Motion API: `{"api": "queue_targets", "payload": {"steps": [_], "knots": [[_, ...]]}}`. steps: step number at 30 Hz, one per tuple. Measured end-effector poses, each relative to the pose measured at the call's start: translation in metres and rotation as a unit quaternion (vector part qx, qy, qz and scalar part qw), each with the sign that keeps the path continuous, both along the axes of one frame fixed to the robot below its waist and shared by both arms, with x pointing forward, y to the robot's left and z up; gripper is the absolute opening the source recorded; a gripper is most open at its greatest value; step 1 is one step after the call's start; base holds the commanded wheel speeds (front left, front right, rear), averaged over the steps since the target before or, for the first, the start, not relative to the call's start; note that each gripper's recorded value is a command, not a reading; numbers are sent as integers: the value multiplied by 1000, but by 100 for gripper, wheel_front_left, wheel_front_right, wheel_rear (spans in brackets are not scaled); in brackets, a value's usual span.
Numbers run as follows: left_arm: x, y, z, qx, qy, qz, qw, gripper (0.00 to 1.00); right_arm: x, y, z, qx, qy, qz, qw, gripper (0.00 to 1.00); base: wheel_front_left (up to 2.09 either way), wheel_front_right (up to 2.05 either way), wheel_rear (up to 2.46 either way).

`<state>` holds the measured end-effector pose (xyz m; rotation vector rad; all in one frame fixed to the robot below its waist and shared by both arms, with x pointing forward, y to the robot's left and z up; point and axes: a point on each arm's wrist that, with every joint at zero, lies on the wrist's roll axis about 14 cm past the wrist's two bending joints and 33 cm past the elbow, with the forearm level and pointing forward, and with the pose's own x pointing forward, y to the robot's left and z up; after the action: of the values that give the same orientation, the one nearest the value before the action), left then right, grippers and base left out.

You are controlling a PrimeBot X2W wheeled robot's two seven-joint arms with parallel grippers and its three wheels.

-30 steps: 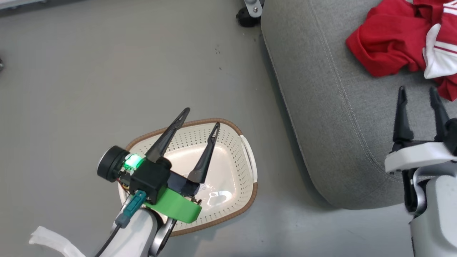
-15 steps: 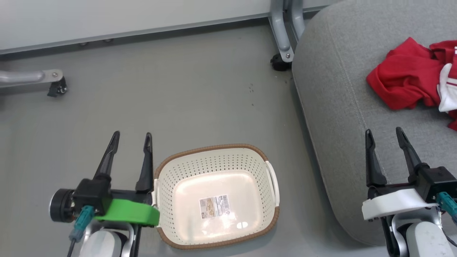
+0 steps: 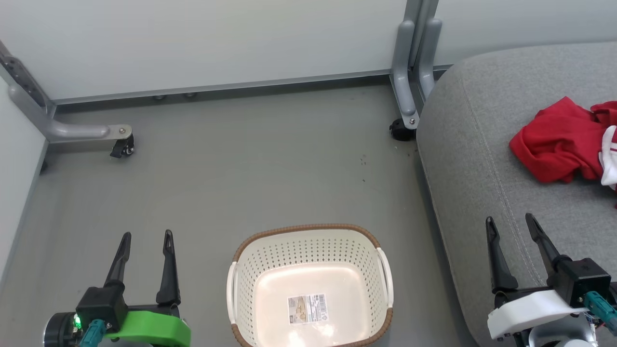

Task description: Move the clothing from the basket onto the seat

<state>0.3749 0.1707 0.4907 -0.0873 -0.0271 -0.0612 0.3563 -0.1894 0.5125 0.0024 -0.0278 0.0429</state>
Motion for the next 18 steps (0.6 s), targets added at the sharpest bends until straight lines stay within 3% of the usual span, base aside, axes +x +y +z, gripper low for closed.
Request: {"api": "queue_targets", "payload": {"steps": [18], "knots": [[-29, -6, -7, 8, 8, -17, 1000, 100, -32, 7, 10, 9, 0, 9, 1000, 100, 0, 0, 0]]}}
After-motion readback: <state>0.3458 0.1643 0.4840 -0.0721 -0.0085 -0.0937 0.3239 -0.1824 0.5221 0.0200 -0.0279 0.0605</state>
